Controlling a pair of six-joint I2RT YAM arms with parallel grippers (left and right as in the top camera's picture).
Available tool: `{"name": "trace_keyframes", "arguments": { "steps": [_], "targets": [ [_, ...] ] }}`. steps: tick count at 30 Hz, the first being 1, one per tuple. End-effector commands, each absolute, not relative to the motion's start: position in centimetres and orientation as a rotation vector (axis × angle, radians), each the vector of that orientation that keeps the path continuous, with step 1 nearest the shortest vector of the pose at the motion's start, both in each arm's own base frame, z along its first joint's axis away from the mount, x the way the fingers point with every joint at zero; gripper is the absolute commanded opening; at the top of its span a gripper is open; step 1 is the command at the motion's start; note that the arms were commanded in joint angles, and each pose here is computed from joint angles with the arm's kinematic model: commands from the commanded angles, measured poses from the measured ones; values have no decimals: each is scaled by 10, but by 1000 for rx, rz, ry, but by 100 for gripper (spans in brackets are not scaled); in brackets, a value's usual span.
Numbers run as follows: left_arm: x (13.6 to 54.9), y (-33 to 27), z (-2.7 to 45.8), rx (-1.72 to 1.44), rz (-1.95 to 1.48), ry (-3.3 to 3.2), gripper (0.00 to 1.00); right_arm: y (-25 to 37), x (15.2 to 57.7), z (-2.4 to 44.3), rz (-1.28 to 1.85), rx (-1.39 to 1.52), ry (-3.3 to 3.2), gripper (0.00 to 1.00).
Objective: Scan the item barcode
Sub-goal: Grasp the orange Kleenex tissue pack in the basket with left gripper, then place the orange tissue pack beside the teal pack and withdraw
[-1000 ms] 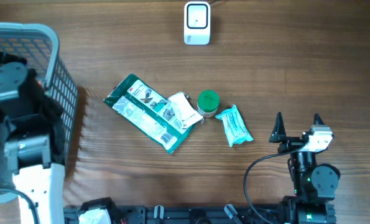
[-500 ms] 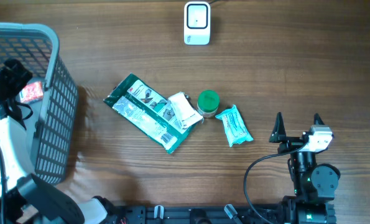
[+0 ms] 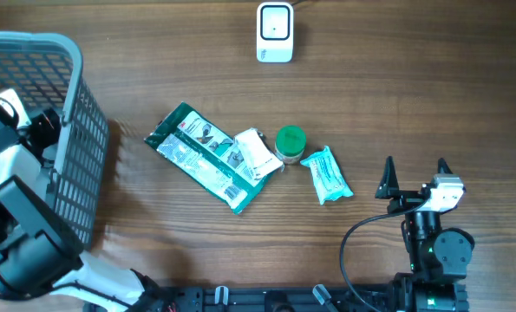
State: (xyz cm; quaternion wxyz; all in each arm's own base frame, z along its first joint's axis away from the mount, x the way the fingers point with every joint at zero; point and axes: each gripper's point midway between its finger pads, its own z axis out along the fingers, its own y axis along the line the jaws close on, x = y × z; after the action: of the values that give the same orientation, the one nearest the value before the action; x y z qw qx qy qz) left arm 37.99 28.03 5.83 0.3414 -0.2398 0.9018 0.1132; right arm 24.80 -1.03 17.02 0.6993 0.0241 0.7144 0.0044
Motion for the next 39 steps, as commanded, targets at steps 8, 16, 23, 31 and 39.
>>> {"name": "trace_keyframes", "arguments": {
  "steps": [8, 16, 23, 31, 39],
  "targets": [
    [387, 269, 27, -580, 276, 2410, 70, -8, 248, 171, 9, 38, 1587, 100],
    [374, 299, 90, -767, 489, 2234, 62, -8, 248, 171, 9, 38, 1587, 100],
    [374, 198, 318, -558, -24, 1727, 62, -8, 248, 171, 9, 38, 1587, 100],
    [336, -139, 306, 433, -886, 1940, 60, -8, 248, 171, 9, 37, 1587, 100],
    [302, -354, 131, 925, -999, 2181, 58, -8, 248, 171, 9, 38, 1587, 100]
  ]
}}
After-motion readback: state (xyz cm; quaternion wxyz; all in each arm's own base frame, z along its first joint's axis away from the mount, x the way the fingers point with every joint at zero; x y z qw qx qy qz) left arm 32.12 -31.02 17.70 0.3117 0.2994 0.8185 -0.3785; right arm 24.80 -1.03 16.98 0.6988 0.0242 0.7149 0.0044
